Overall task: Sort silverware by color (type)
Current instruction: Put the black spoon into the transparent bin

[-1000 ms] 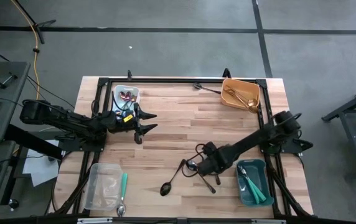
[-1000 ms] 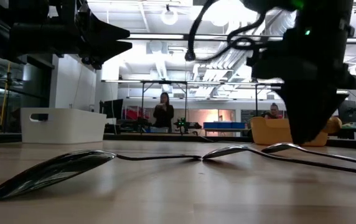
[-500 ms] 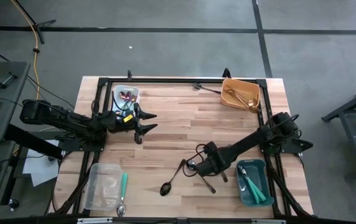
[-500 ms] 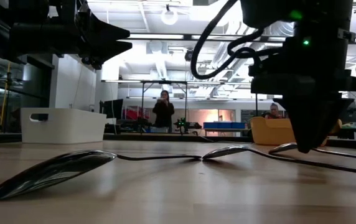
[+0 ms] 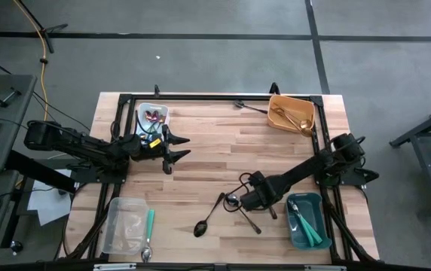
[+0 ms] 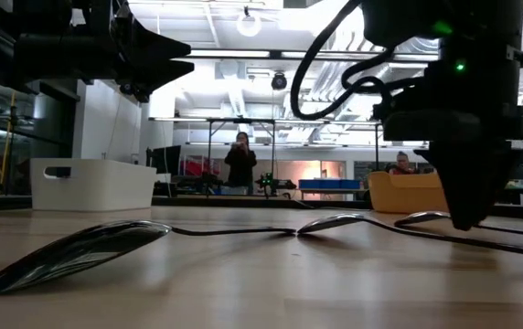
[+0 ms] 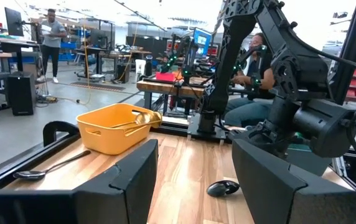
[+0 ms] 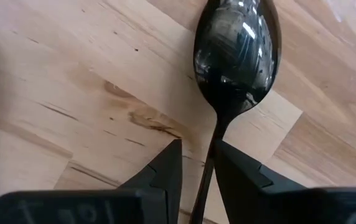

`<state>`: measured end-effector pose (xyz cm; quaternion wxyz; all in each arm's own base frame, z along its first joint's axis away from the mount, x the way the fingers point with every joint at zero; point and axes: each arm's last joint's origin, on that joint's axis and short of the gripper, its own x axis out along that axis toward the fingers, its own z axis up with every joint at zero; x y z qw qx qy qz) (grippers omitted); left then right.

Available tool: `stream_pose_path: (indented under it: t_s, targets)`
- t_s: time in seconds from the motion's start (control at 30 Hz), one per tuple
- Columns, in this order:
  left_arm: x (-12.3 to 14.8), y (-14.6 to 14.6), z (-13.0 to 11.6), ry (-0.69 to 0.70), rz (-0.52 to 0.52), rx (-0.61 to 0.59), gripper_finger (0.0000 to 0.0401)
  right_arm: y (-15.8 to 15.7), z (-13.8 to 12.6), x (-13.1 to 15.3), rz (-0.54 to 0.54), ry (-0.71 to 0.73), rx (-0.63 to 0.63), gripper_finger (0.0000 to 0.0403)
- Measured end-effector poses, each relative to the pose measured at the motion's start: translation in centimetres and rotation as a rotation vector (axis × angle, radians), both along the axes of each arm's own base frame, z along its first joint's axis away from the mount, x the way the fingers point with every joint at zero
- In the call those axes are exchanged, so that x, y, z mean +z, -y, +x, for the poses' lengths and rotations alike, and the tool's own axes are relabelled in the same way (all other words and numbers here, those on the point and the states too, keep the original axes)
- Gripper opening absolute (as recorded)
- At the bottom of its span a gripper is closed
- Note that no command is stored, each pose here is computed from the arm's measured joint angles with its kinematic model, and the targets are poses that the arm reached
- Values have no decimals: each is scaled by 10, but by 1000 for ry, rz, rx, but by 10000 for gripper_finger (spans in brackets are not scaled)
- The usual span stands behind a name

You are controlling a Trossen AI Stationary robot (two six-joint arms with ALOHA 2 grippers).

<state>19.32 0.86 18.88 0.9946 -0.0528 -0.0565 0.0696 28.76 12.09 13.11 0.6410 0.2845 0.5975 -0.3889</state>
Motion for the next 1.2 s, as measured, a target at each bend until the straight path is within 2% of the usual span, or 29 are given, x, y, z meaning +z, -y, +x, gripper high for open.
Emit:
stream_pose_path:
  t_s: [0.43, 0.67, 1.2]
  targets:
    - [0, 0, 0, 1, 0, 0, 200, 2, -2, 1, 7, 16, 2, 55]
    - [0, 0, 0, 2, 0, 0, 200, 3, -1, 1, -5, 20, 22, 4]
    - [0, 0, 0, 3, 0, 1, 200, 3, 0, 1, -21, 33, 49, 1]
